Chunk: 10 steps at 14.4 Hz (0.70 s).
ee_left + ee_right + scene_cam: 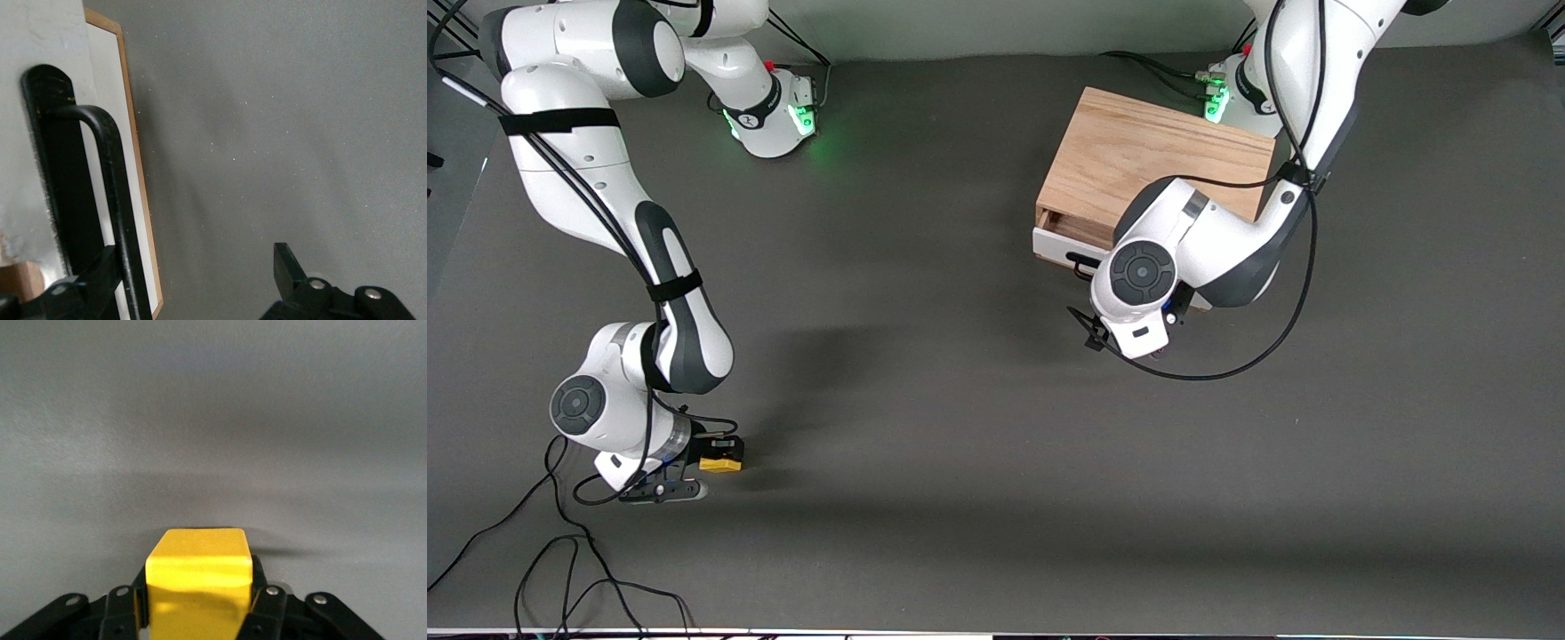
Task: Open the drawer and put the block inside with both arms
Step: 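Pull the drawer open with the left gripper while the right gripper lifts the cube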
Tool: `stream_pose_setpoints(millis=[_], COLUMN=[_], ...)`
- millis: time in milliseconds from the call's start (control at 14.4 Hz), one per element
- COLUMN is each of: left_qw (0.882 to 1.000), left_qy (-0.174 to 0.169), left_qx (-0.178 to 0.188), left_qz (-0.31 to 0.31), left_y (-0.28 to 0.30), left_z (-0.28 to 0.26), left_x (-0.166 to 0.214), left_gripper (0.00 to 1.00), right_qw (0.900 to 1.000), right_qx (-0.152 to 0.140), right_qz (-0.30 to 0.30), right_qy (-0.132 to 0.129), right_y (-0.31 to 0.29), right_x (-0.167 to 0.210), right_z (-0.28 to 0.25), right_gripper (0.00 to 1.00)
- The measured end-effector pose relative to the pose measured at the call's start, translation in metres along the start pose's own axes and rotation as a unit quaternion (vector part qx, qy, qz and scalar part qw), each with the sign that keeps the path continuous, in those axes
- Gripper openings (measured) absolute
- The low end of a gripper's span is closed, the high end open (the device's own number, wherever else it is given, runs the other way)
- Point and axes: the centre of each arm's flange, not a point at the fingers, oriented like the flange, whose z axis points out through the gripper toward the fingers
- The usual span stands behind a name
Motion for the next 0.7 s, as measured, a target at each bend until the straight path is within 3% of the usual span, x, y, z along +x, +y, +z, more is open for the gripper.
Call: stream_pose_setpoints(millis=[209, 695], left_qw=[1.000, 1.000], left_qy=[0.000, 0.002], left_qx=[-0.007, -0.023], left_qz=[0.002, 0.007], left_y=[0.009, 0.028], left_z=[-0.003, -0.009], left_x=[-0.001, -0.002], left_gripper=[1.00, 1.00], right_qw=[1.000, 0.997], right_qx=[0.005, 0.021], right_qz=[-0.001, -0.013], right_qy=[-0.020, -0.071], right_y=[-0.002, -0.010], right_x=[0.011, 0.031], right_z=[-0.041, -0.206], right_gripper=[0.56, 0.56])
